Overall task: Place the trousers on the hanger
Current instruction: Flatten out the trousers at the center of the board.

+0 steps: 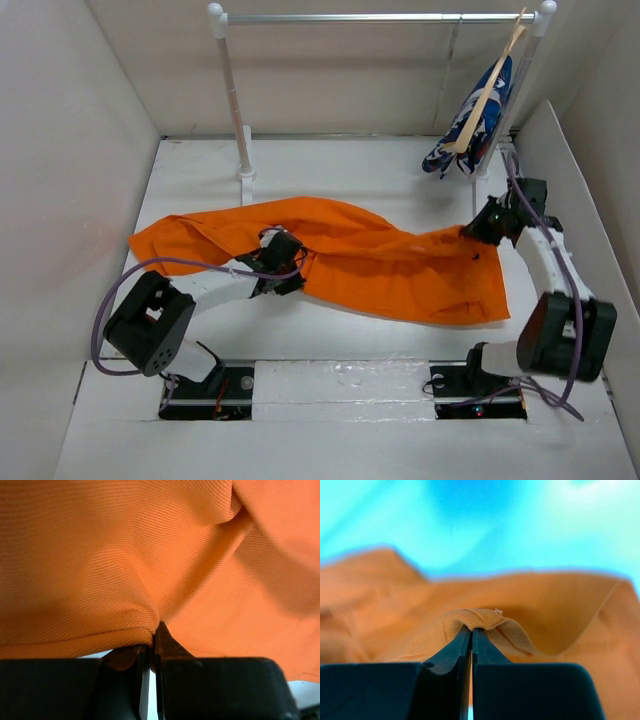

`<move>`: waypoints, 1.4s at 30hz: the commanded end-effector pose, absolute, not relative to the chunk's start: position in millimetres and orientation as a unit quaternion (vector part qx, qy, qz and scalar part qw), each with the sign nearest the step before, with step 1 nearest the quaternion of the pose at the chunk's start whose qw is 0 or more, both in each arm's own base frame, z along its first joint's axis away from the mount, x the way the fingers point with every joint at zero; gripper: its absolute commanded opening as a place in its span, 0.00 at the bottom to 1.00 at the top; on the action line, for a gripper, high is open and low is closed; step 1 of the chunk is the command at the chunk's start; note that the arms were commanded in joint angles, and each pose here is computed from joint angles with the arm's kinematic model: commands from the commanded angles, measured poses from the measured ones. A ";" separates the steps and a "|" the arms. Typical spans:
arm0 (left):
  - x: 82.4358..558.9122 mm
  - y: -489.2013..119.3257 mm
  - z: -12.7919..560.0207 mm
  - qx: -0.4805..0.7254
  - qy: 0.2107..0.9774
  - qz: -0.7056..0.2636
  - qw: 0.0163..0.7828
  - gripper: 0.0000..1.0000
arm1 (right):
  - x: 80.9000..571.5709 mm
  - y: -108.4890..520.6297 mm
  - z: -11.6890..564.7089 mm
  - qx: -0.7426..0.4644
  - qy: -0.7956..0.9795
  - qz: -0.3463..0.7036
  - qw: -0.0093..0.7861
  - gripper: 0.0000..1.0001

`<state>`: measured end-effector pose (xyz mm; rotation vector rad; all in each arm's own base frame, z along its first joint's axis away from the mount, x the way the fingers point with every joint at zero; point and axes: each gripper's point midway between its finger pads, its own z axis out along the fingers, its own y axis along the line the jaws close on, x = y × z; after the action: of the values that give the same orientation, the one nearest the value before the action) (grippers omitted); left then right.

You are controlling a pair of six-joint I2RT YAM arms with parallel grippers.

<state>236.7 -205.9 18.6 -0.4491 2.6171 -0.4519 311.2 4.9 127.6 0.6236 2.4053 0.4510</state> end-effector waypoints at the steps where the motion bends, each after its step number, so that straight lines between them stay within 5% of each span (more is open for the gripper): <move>1: 223.5 -190.5 7.0 -0.151 0.960 -0.123 0.202 0.00 | 392.6 -46.4 146.3 0.287 0.861 0.145 0.395 0.03; 7: 208.8 -198.6 18.3 -0.139 0.959 -0.142 0.202 0.00 | 438.2 -75.2 156.3 0.314 0.825 0.161 0.442 0.26; 9: 198.2 -207.0 25.2 -0.130 0.960 -0.160 0.191 0.00 | 447.5 -96.0 174.1 0.312 0.804 0.160 0.481 0.05; 15: 170.0 -231.2 32.5 -0.102 0.965 -0.175 0.165 0.00 | 455.7 -117.1 178.3 0.292 0.824 0.136 0.466 0.00; 16: 163.0 -235.4 31.1 -0.095 0.968 -0.171 0.158 0.00 | 458.6 -112.5 186.9 0.250 0.838 0.130 0.468 0.07; 17: 161.3 -236.4 31.4 -0.099 0.968 -0.172 0.152 0.00 | 453.2 -107.7 180.3 0.233 0.852 0.133 0.450 0.23; 20: 152.1 -250.1 36.7 -0.108 0.962 -0.215 0.125 0.00 | 407.9 -35.5 142.0 0.151 0.889 0.195 0.386 0.34; 25: 143.7 -285.6 58.9 -0.043 0.954 -0.279 0.095 0.00 | 307.4 105.1 124.9 0.003 0.894 0.275 0.354 0.37; 27: 138.7 -300.1 78.0 -0.004 0.955 -0.289 0.071 0.09 | 268.9 129.9 100.4 -0.033 0.909 0.274 0.312 0.36; 30: 148.8 -299.7 120.7 0.031 0.957 -0.259 0.124 0.60 | 221.6 174.0 84.7 -0.113 0.912 0.274 0.285 0.38; 34: 201.9 -234.4 152.3 -0.099 0.943 -0.188 0.256 0.64 | 211.6 201.8 81.5 -0.169 0.904 0.273 0.284 0.48; 37: 249.2 -141.8 159.4 -0.250 0.897 -0.154 0.330 0.69 | 209.7 221.8 72.5 -0.236 0.904 0.238 0.267 0.66; 42: 276.1 -22.8 146.4 -0.397 0.832 -0.139 0.361 0.71 | 193.2 276.1 70.1 -0.354 0.877 0.218 0.240 0.79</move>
<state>288.7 -61.9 178.2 -0.9384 2.0997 -0.4532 182.9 243.8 46.1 -0.8139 2.5558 0.6383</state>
